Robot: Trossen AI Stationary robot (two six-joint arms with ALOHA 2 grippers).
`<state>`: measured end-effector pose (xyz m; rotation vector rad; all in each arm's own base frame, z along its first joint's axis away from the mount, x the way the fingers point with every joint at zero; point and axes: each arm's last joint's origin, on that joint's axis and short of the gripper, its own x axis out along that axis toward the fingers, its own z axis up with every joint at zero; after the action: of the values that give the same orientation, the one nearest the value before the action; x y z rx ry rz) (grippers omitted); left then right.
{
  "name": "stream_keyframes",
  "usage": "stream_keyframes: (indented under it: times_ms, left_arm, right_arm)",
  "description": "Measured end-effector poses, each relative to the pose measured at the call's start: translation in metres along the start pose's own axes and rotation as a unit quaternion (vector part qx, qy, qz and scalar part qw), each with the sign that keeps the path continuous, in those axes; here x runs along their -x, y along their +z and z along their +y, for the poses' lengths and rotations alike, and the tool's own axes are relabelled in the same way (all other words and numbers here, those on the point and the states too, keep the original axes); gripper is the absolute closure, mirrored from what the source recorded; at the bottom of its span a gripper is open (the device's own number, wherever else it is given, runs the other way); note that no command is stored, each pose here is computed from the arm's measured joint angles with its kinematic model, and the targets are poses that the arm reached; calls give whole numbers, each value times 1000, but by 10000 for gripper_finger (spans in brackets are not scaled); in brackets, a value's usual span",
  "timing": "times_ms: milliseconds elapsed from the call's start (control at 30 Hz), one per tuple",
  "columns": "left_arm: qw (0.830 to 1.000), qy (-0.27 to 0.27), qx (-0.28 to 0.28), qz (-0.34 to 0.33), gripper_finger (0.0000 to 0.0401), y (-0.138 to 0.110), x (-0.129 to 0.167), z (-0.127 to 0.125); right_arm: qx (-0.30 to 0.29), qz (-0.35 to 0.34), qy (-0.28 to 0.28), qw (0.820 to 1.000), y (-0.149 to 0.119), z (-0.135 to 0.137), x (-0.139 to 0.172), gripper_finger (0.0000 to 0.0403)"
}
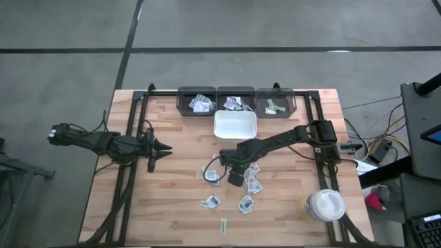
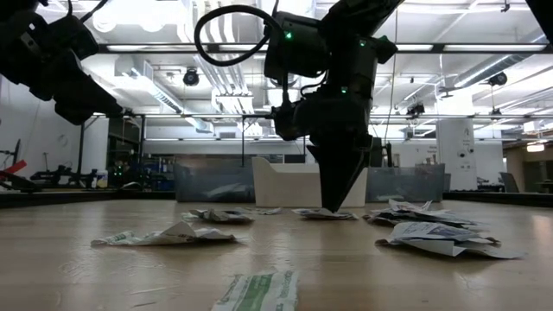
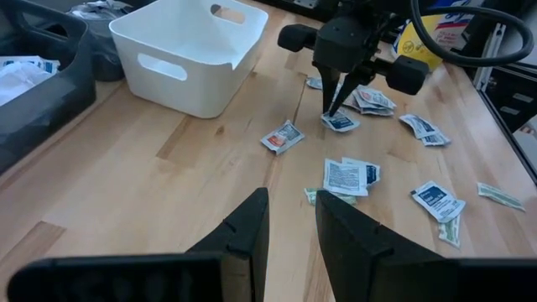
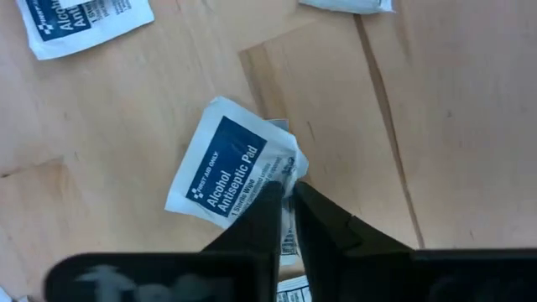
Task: Pick & Place First Aid Supplies
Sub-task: Put the blue alcohol pad into the middle gray bin
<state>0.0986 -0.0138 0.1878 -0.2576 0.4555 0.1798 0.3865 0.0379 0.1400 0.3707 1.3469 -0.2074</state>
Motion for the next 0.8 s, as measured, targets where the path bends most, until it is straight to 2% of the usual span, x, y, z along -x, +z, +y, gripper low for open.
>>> stream_keyframes:
  times_ms: [100,400,533,700,800]
  left_arm:
    - [1000,0,0,0,307,0,0,0]
    - [1000,0,0,0,307,0,0,0]
    - [1000,0,0,-1,307,0,0,0]
    - [1000,-1,0,-1,307,0,0,0]
    - [1000,-1,0,-1,307,0,0,0]
  right_arm:
    - [0,2,0,1000,0,0,1,390]
    - [6,6,6,1000,8,5,14,394]
    - [33,15,25,999,15,11,32,394]
    - [100,-3,75,992,27,21,50,394]
    - [113,-12,76,991,30,19,53,394]
